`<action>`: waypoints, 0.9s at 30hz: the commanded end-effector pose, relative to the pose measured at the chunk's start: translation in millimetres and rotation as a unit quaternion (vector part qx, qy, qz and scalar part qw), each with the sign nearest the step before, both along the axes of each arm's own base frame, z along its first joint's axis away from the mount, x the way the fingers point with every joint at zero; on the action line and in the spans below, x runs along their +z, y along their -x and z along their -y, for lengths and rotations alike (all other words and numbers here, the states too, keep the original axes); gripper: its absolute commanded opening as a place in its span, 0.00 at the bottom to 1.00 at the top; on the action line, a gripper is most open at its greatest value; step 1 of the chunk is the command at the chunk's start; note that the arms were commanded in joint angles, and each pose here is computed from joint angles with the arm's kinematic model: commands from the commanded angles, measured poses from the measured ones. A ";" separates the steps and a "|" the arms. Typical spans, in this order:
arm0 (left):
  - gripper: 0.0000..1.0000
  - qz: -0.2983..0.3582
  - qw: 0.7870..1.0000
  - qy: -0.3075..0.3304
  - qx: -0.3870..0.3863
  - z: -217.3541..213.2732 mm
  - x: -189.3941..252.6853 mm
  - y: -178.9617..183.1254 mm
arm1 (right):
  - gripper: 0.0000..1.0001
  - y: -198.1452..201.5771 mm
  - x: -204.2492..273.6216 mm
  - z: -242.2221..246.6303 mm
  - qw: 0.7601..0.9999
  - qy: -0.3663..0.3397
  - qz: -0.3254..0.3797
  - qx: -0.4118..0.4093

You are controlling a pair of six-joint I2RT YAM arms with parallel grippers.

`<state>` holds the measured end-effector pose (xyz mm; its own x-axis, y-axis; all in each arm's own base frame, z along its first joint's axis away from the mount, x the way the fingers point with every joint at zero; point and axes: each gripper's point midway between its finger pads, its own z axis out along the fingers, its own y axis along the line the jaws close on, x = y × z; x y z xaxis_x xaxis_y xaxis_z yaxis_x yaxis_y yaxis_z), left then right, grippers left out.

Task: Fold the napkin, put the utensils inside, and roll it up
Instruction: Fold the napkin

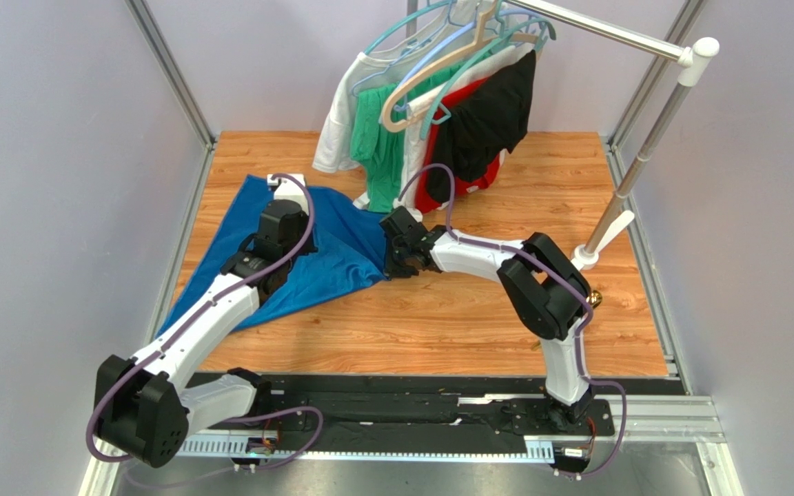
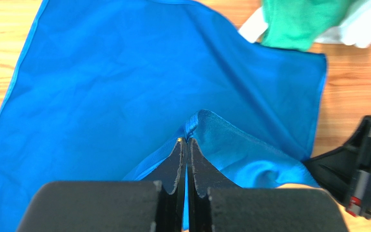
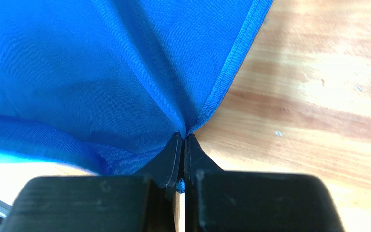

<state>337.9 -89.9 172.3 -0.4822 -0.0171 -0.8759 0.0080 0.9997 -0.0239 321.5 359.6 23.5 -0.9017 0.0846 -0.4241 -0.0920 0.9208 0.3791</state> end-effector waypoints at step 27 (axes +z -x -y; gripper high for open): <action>0.00 -0.035 0.996 0.019 -0.079 45.0 -13.1 55.1 | 0.53 117.0 -17.8 112.1 0.987 0.151 -0.059 -0.011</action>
<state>276.5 -140.6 154.8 -0.5543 0.0220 -0.8320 0.1917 0.9762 -0.1019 221.7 281.6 18.0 -0.9305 0.0386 -0.3642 -0.0547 0.9686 0.2424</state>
